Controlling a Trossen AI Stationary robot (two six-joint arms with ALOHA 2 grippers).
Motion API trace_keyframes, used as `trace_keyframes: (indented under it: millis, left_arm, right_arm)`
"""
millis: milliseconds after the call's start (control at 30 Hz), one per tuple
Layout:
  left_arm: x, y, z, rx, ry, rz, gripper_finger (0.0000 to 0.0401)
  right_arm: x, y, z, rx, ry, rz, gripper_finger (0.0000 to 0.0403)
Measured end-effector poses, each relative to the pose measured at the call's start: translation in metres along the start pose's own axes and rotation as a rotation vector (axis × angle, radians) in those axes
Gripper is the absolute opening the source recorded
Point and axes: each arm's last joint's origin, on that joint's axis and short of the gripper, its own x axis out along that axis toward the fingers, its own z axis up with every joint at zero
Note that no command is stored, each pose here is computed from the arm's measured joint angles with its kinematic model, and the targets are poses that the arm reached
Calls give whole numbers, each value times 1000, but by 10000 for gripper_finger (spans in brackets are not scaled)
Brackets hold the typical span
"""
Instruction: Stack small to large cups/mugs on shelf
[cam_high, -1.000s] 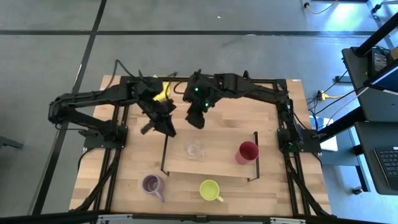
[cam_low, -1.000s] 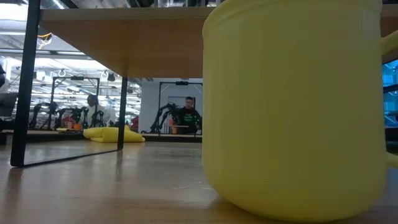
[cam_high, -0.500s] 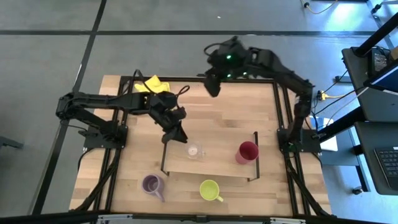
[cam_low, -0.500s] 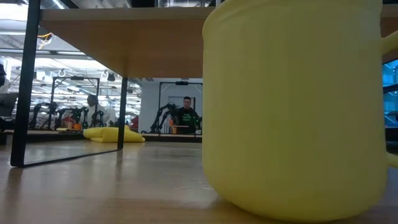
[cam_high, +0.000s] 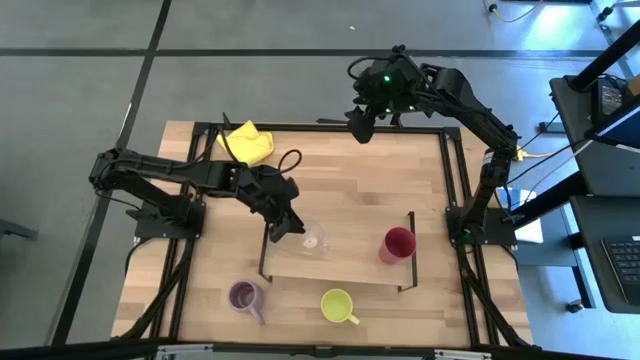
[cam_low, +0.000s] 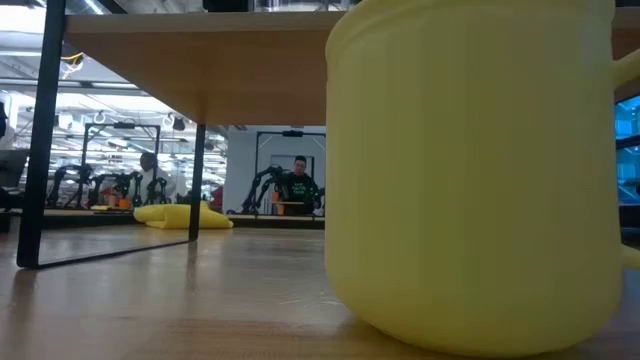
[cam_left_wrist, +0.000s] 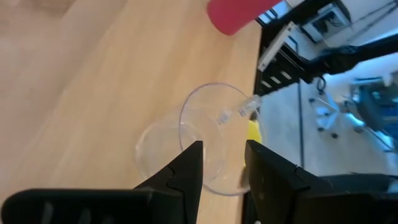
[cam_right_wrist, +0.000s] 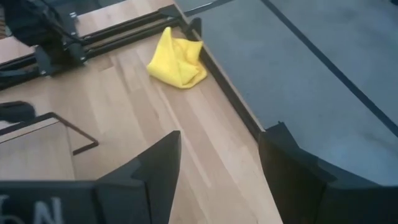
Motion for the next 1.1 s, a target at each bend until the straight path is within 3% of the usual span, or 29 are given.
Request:
trace_keyframes:
  millis: [600,900,1100]
  left_arm:
    - [-1,-3,2,-17,-58,12,112]
    - [-2,3,-3,9,-33,119,112]
    - [-1,5,-5,15,-14,133,112]
  right_arm:
    - [1,-11,-1,-31,21,-22,216]
    - [2,-24,-2,-6,34,-52,216]
    - [3,-32,-2,9,35,-68,216]
